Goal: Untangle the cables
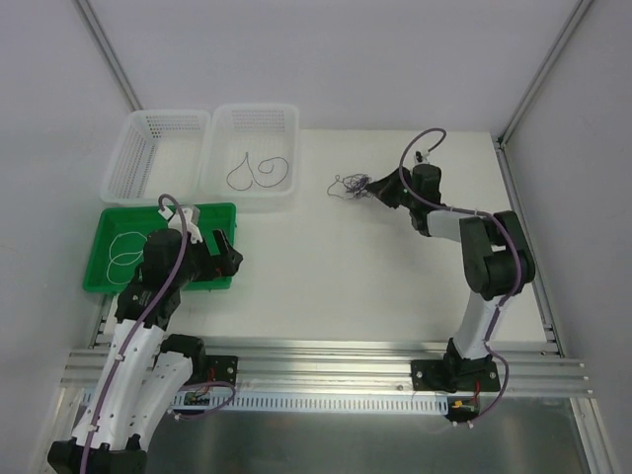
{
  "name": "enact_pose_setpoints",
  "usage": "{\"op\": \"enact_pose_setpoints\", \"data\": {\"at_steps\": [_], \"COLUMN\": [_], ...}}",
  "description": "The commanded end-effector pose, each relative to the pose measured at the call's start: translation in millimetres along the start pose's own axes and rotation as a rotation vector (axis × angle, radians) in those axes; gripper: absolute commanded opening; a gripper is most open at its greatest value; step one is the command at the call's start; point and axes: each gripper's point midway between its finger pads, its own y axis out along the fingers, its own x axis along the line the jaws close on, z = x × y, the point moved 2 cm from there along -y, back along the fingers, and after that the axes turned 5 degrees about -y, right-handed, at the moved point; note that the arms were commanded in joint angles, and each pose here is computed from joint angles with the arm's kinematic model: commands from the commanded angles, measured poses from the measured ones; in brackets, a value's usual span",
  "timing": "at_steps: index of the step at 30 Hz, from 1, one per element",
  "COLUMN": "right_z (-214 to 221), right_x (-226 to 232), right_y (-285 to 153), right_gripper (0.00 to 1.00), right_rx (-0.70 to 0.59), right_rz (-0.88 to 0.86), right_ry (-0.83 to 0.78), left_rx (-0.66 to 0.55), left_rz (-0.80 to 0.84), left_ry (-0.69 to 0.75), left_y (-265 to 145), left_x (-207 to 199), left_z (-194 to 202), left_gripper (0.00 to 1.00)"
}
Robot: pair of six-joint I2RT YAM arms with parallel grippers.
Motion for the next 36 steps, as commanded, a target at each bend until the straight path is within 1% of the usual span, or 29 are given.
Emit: {"op": "enact_pose_setpoints", "data": {"at_steps": [1,2,3,4,5,6,7,8,9,10,11,12,14,15,16,17,19,20,21,22,23,24,26,27,28,29,30,32,36], "right_z": [34.4,38.4,53.7,78.4,85.7,94.6,114.5,131.2,130.5,144.5,162.5,163.0,182.5,177.5,182.3,179.2,176.8,170.7,162.7,162.7,156.2,154.6,153.9,155.6,154.4,159.5,159.4,161.7,171.5], "right_x": [19.3,26.8,28.2,11.7,28.5,27.6,16.5,21.5,29.8,23.6,25.2,31.0,26.3,28.4,25.4,18.6,12.7,6.9,4.6,-4.7,-4.9,-3.8,4.7,11.3,20.9,27.0,28.9,37.8,39.6], "right_y": [-39.5,-55.1,-64.1,-77.7,-93.2,-101.5,-115.8,-125.1,-135.8,-146.9,-156.0,-164.8,-182.8,-190.2,-199.1,-203.5,-219.5,-223.1,-226.5,-235.7,-240.7,-243.8,-247.0,-246.5,-243.7,-242.4,-239.6,-236.2,-217.5], "right_gripper": [0.01,0.01,0.01,0.01,0.01,0.01,0.01,0.01,0.01,0.01,0.01,0.02,0.08,0.13,0.17,0.26,0.32,0.34,0.39,0.41,0.45,0.46,0.50,0.57,0.60,0.64,0.71,0.74,0.75], "right_rx": [0.091,0.102,0.134,0.198,0.204,0.213,0.270,0.308,0.283,0.328,0.370,0.355,0.405,0.365,0.377,0.353,0.353,0.326,0.292,0.307,0.273,0.270,0.265,0.271,0.255,0.266,0.254,0.253,0.281], "right_rz": [-0.065,-0.063,-0.054,0.005,-0.019,0.002,0.046,0.045,0.045,0.083,0.082,0.079,0.111,0.123,0.144,0.182,0.224,0.267,0.300,0.353,0.371,0.371,0.329,0.296,0.259,0.236,0.242,0.231,0.260], "right_ry": [-0.017,-0.030,-0.045,-0.062,-0.100,-0.127,-0.154,-0.185,-0.219,-0.229,-0.265,-0.284,-0.312,-0.327,-0.339,-0.348,-0.361,-0.378,-0.398,-0.415,-0.435,-0.447,-0.473,-0.474,-0.479,-0.500,-0.517,-0.546,-0.567], "left_rx": [0.041,0.058,0.066,0.078,0.091,0.102,0.124,0.135,0.152,0.166,0.203,0.221,0.273,0.292,0.317,0.330,0.347,0.372,0.363,0.368,0.381,0.369,0.388,0.364,0.356,0.354,0.343,0.331,0.331], "left_rz": [0.080,0.090,0.098,0.113,0.117,0.122,0.142,0.156,0.175,0.192,0.232,0.249,0.285,0.290,0.308,0.299,0.302,0.312,0.288,0.279,0.282,0.266,0.253,0.264,0.235,0.243,0.272,0.269,0.240], "left_ry": [0.007,0.006,0.005,0.004,0.000,0.000,-0.005,-0.005,-0.006,-0.008,-0.012,-0.013,-0.013,-0.009,0.010,0.001,0.000,-0.012,-0.017,-0.019,-0.031,-0.027,-0.040,-0.048,-0.059,-0.086,-0.088,-0.102,-0.135], "left_y": [5.3,6.8,7.5,7.9,9.5,10.3,11.4,12.0,12.3,13.4,14.2,14.8,16.7,17.2,16.9,17.0,16.8,16.3,19.0,20.3,21.8,24.9,28.8,33.0,39.8,41.9,44.3,51.3,60.4], "left_x": [-10.7,-12.2,-13.3,-15.3,-15.7,-16.2,-19.0,-21.0,-23.6,-26.0,-31.4,-33.7,-40.9,-43.5,-50.8,-53.8,-60.9,-69.1,-69.1,-71.5,-79.8,-81.9,-90.1,-96.7,-93.9,-99.6,-107.7,-113.3,-121.9], "left_z": [3.7,6.2,7.6,9.4,11.4,13.1,16.3,17.6,20.1,21.9,26.8,29.3,36.9,40.4,45.1,48.4,52.6,59.4,60.4,63.9,69.4,71.1,83.3,81.7,86.2,88.3,91.5,96.4,108.6], "left_gripper": [0.99,0.99,0.99,0.99,0.99,0.99,0.99,0.99,0.99,0.99,0.99,0.99,0.99,0.99,0.99,0.99,0.99,0.99,0.99,0.99,0.99,0.99,0.99,0.99,0.99,0.99,0.99,0.99,0.99]}}
